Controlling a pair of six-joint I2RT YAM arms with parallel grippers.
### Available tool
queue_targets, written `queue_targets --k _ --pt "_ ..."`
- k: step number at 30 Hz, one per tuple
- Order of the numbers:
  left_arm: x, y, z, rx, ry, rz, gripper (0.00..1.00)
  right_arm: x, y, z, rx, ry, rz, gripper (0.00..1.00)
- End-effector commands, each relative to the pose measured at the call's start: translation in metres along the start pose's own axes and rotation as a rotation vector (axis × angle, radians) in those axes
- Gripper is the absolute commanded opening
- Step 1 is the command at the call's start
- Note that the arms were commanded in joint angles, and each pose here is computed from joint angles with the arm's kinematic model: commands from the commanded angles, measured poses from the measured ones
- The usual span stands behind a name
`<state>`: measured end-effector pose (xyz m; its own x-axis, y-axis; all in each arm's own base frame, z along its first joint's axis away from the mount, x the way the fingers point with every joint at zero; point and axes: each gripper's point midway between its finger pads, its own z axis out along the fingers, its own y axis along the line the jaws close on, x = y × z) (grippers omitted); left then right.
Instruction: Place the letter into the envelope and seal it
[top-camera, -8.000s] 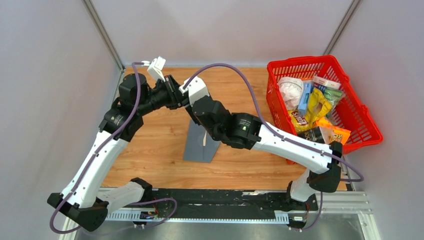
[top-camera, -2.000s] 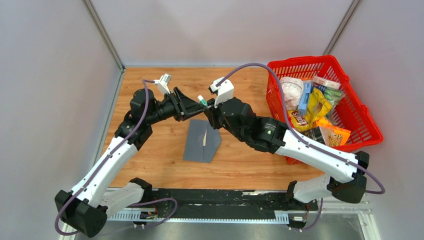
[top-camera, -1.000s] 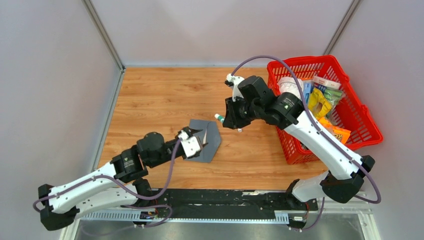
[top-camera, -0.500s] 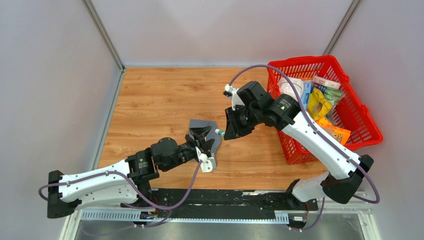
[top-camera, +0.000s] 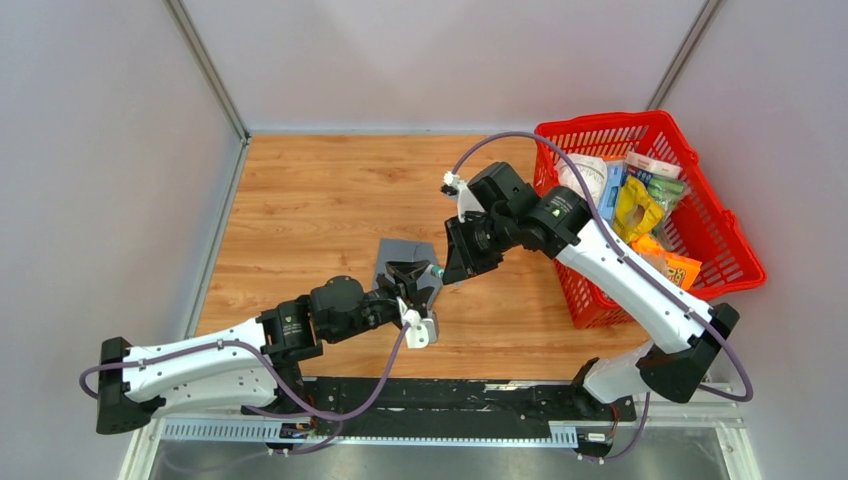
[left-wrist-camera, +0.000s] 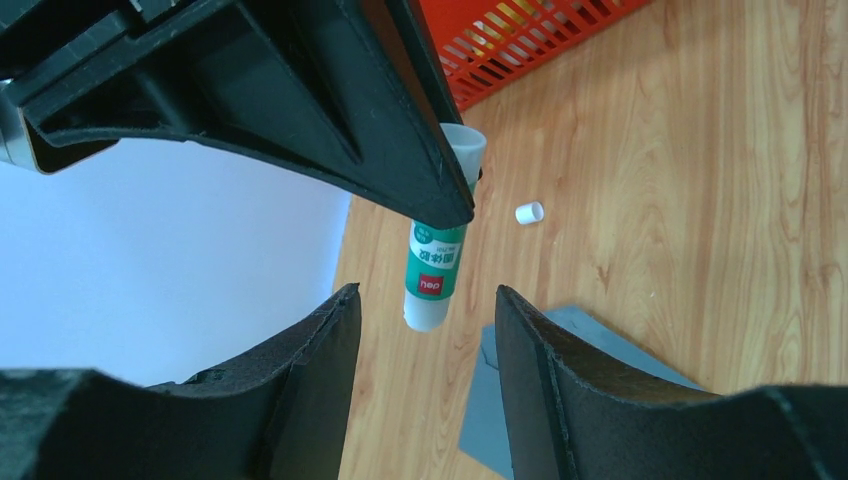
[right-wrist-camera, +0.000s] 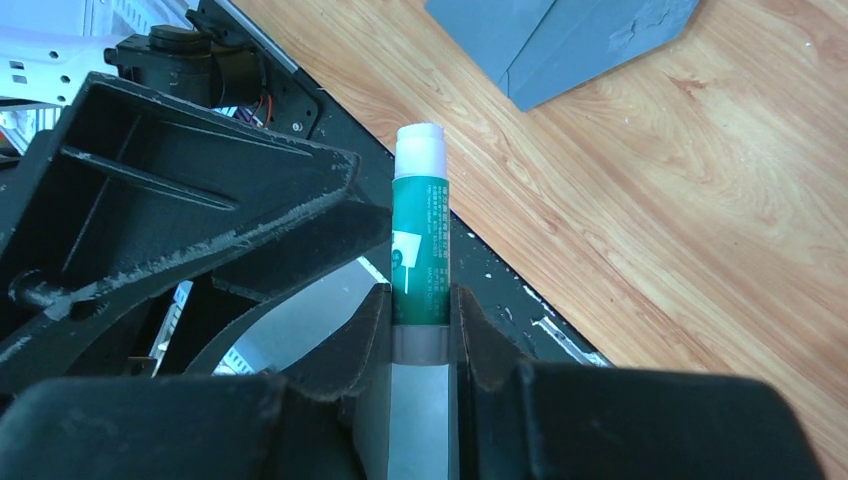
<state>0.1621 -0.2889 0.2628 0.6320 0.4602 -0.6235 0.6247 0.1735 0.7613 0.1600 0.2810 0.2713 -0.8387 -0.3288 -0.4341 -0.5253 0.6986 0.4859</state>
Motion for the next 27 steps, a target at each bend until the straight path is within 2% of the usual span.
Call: queue_targets --k 1,14,22,27 --pt "-0.004 -0.006 0.005 0.024 -0.021 -0.039 0.59 -0.009 0.017 -0.006 -0.064 -0.015 0.000 0.00" --pt "0.007 -0.012 0.009 0.032 -0.010 -0.085 0.55 -0.006 0.022 -0.007 -0.084 0.000 0.004 0.00" --pt "0.003 -0.006 0.011 0.002 -0.042 -0.114 0.54 -0.005 0.026 -0.005 -0.100 0.012 0.006 0.00" --pt "0.004 -0.005 0.012 -0.005 -0.043 -0.121 0.47 -0.004 0.026 -0.003 -0.105 0.018 0.006 0.00"
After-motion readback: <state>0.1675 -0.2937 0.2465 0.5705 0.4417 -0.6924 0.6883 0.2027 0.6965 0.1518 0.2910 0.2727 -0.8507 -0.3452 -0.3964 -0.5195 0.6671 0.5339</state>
